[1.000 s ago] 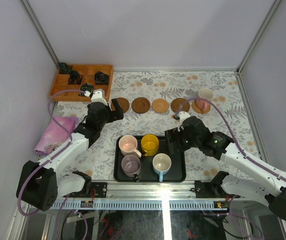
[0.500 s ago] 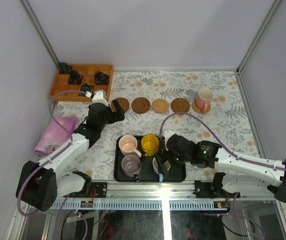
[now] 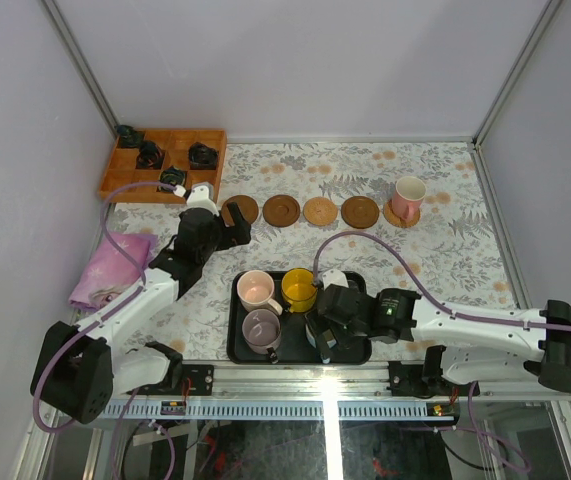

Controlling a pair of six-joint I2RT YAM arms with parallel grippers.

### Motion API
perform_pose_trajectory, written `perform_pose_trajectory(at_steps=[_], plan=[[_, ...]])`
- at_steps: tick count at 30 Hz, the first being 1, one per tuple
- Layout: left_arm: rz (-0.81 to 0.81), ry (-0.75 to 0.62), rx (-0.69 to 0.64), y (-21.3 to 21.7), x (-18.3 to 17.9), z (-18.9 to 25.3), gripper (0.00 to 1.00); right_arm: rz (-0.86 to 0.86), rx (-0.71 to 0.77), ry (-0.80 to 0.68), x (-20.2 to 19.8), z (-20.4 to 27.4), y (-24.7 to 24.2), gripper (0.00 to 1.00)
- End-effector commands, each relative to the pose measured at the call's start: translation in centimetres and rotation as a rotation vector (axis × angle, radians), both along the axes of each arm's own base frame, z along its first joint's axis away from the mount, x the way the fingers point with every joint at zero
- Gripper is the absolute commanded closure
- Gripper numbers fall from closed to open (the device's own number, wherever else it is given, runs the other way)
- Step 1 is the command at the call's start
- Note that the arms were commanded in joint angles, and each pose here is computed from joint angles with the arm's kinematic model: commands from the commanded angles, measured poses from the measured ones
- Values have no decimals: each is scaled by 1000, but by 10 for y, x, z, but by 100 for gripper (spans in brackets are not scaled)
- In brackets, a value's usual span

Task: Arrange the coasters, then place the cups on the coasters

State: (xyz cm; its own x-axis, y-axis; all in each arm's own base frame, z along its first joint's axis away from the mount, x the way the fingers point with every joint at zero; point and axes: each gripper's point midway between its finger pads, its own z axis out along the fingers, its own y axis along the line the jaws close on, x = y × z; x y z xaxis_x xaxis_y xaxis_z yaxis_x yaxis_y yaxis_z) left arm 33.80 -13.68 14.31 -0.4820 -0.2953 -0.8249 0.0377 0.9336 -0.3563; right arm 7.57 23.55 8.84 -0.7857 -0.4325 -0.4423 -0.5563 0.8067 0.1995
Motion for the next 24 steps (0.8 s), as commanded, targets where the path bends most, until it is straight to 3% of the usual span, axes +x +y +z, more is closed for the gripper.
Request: perform_pose_trajectory(at_steps=[1, 5, 15, 24], plan=[[-2, -27, -13, -2, 1, 7, 0, -118, -68, -47, 10, -5, -13, 1], [-13, -16, -17, -5, 0, 3, 0, -193, -103, -61, 12, -5, -29, 2], [-28, 4, -18, -10, 0, -4, 0, -171, -29, -69, 11, -16, -20, 29], [-31, 8, -9, -11, -1, -4, 0, -156, -11, -90, 15, -25, -11, 33]])
